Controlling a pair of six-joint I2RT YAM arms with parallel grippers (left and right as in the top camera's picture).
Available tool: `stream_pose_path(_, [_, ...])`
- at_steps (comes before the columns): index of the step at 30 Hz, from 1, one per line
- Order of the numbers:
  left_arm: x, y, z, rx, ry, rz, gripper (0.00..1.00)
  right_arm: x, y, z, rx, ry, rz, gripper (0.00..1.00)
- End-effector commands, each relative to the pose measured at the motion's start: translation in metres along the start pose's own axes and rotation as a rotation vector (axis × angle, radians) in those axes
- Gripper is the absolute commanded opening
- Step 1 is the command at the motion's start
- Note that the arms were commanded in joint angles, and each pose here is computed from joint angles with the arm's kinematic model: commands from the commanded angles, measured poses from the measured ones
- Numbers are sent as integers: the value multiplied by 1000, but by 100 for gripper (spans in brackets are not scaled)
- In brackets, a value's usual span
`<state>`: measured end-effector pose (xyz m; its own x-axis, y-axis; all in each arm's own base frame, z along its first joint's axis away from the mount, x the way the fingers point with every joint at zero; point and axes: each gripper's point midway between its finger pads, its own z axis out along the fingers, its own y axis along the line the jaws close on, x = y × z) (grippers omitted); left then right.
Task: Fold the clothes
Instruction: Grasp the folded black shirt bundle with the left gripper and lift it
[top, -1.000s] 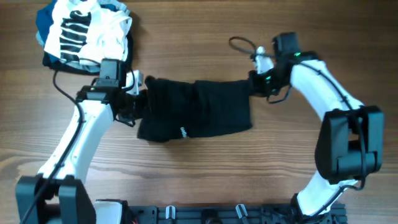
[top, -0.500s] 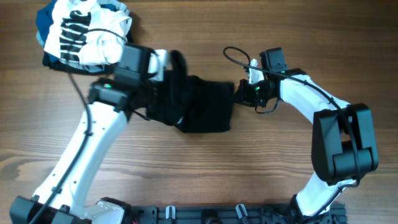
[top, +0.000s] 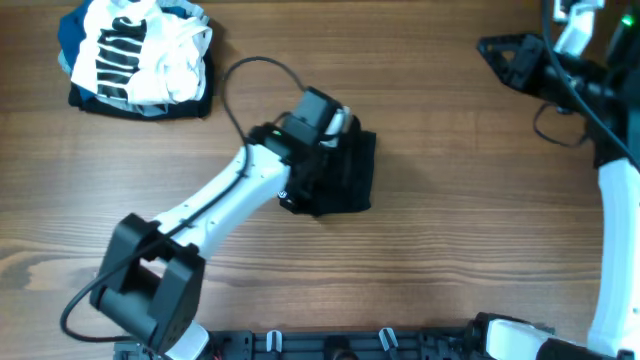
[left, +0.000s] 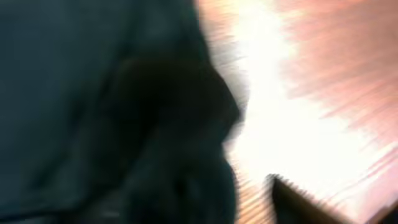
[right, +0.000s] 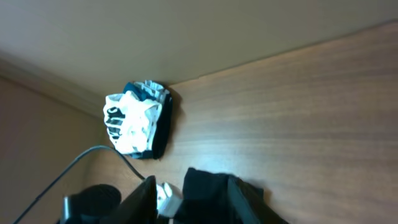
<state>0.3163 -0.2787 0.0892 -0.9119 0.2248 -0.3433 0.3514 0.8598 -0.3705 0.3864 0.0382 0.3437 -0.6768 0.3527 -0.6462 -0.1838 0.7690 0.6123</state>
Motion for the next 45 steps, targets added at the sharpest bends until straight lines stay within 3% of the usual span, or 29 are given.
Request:
stream_pose_path(1, [2, -27, 8, 45, 2, 54, 100, 9, -26, 6, 33, 47, 19, 41])
stream_pose_path(4, [-7, -30, 4, 61, -25, 16, 100, 10, -27, 5, 37, 52, 13, 42])
stream_pose_path(8, [-44, -41, -39, 85, -116, 7, 100, 21, -39, 6, 89, 91, 8, 45])
stream_pose_path(12, [-50, -29, -76, 9, -106, 49, 100, 29, -65, 15, 173, 137, 15, 64])
stream_pose_path(14, [-38, -22, -67, -33, -50, 67, 100, 30, -76, 18, 213, 145, 23, 73])
stream_pose_path(19, [-25, -17, -39, -171, -12, 124, 100, 28, -95, 14, 280, 138, 41, 82])
stream_pose_path(31, [22, -12, 46, -320, 156, 158, 100, 25, -119, -4, 330, 115, 102, 86])
stream_pose_path(43, [-16, 35, 114, -501, -29, 150, 100, 25, -121, -4, 339, 118, 103, 86])
stream_pose_path(45, [-18, 36, 113, -513, -39, 152, 86, 26, -122, -4, 344, 119, 105, 86])
